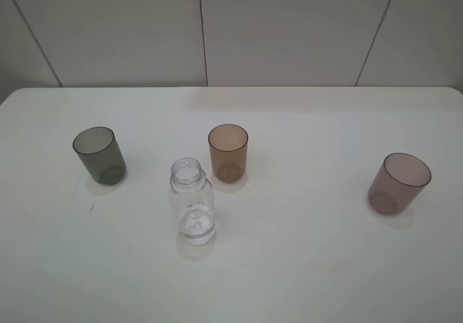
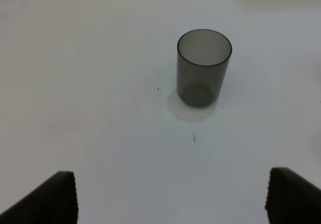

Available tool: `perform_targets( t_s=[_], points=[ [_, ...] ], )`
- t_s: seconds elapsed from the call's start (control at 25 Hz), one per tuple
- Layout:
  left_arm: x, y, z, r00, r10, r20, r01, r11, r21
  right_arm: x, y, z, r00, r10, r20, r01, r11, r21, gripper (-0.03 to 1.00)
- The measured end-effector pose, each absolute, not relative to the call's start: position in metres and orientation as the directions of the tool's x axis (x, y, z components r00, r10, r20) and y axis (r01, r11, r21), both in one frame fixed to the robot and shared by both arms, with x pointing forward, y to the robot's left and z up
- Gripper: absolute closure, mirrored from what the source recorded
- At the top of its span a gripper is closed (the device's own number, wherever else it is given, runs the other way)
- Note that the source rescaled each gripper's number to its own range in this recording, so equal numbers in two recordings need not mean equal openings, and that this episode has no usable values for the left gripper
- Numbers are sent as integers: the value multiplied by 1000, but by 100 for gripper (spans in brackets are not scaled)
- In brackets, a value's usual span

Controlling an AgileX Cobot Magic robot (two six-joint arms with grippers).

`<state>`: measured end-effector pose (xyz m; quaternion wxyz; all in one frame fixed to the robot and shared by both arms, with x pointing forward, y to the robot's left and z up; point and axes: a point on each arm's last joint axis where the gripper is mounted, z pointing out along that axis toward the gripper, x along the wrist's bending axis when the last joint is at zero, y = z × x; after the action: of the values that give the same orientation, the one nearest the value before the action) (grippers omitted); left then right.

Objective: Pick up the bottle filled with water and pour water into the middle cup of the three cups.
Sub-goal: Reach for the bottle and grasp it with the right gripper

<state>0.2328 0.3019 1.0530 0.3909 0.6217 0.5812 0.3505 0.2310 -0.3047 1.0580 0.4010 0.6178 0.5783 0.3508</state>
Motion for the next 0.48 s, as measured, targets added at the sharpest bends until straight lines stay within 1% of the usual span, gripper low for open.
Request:
perform_targets(
  t_s=[0.32,0.4,0.48],
  points=[
    [233,302,1053,79,997,-19,449,-19,894,232,-304,1058,80,996,-30,438,-8,899,-3],
    [233,302,1053,79,997,-19,449,-19,894,239,-302,1058,61,998,-18,478,-13,878,-3],
    [233,302,1053,79,997,-19,449,-19,894,255,-300,1059,37,999,9,555,-28,831,-3]
  ],
)
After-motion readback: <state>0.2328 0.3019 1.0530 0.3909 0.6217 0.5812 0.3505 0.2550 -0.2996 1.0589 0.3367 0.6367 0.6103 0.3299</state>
